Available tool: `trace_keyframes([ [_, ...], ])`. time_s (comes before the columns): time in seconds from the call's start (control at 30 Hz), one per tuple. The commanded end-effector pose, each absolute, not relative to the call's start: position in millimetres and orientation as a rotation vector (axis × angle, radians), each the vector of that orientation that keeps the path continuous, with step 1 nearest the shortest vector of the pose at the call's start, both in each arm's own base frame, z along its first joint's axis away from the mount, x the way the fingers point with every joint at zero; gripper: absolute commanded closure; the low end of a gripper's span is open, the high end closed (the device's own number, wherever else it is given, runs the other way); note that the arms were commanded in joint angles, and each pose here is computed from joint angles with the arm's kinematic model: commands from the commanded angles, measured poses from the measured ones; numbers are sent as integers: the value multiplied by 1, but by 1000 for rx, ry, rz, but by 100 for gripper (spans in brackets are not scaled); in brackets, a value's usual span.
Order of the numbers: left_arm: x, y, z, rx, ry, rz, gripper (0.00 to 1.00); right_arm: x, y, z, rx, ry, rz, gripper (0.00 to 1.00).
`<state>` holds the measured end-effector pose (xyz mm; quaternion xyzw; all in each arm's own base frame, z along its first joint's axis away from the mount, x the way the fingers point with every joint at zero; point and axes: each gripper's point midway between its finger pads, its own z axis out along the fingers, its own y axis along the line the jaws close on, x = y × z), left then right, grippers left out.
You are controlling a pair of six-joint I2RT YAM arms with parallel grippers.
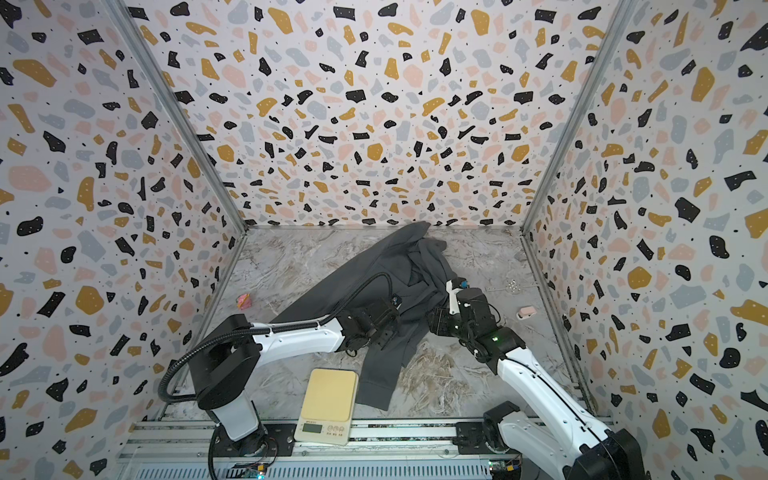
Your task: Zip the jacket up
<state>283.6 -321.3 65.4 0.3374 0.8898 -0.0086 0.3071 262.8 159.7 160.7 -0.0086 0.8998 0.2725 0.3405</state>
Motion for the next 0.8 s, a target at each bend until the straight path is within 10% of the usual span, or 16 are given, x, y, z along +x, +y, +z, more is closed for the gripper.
trace_keyframes([
  [0.0,288,-340,69,854,2347,-91,37,260,157,164,-43,2322,704,45],
  [0.13,289,-349,67,844,2347,-137,47,258,154,160,-40,2325,690,45],
  [0.4,282,-358,89,783,2314,-405,99,252,172,161,-163,2294,805,43],
  [0.77,287,-339,150,673,2195,-856,100,246,201,180,-325,2135,1015,37],
])
